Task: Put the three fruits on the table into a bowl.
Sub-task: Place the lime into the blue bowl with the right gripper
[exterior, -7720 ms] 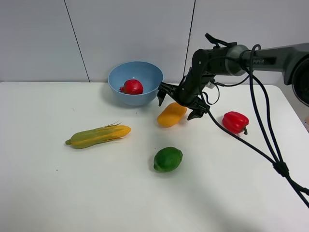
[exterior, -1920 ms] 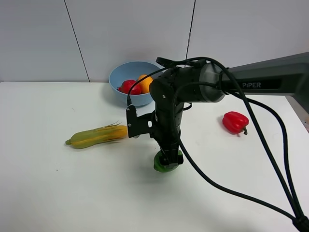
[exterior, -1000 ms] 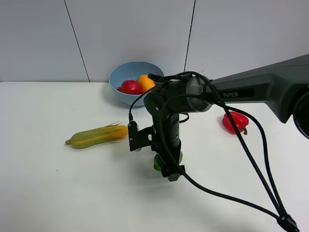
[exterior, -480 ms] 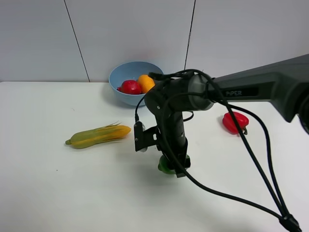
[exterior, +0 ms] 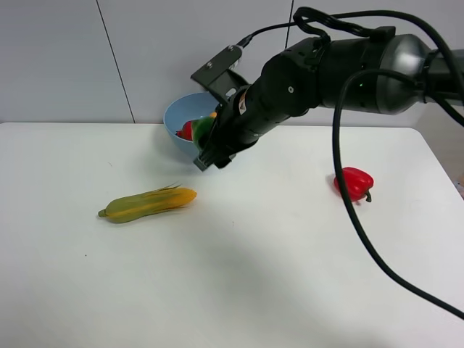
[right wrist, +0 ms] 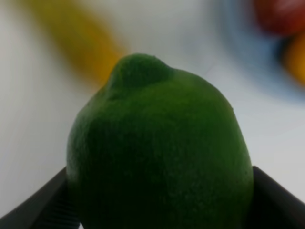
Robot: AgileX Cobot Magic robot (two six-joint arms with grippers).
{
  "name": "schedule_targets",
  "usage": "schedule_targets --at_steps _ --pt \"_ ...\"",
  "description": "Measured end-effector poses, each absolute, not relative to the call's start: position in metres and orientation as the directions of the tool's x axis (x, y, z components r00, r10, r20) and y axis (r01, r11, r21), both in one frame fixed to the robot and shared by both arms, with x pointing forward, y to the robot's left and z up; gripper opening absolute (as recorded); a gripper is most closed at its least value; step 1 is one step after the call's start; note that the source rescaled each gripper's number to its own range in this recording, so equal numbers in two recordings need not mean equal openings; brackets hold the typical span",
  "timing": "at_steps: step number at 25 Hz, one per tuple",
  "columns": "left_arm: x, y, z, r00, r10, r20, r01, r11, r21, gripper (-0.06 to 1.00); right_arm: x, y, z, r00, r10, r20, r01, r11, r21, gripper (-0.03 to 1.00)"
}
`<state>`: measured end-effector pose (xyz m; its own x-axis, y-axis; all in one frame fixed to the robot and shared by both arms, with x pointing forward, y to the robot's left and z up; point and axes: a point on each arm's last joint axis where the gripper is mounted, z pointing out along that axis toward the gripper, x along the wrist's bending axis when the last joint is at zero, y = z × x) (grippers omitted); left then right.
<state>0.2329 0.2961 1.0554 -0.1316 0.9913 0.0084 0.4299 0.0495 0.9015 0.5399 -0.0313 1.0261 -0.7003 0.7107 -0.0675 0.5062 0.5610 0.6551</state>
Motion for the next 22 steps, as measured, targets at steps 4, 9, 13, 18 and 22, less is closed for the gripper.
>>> schedule_targets --at_steps 4,9,13,18,22 --pt "0.233 0.296 1.055 -0.132 0.991 0.008 0.43 0.049 0.902 1.0 0.579 -0.032 1.027 -0.562 0.826 0.041 0.564 0.347 0.749 0.02" --pt "0.233 0.296 1.055 -0.132 0.991 0.008 0.43 0.049 0.902 1.0 0.63 -0.02 1.023 -0.496 0.864 0.083 0.561 0.246 0.79 0.02" --pt "0.233 0.296 1.055 -0.132 0.991 0.008 0.43 0.049 0.902 1.0 0.659 -0.004 1.006 -0.499 0.866 0.042 0.549 0.278 0.788 0.02" --pt "0.233 0.296 1.055 -0.132 0.991 0.008 0.43 0.049 0.902 1.0 0.678 0.006 0.981 -0.498 0.867 0.012 0.565 0.314 0.763 0.02" --pt "0.233 0.296 1.055 -0.132 0.991 0.008 0.43 0.049 0.902 1.0 0.685 -0.001 0.969 -0.491 0.871 -0.008 0.586 0.337 0.737 0.08"
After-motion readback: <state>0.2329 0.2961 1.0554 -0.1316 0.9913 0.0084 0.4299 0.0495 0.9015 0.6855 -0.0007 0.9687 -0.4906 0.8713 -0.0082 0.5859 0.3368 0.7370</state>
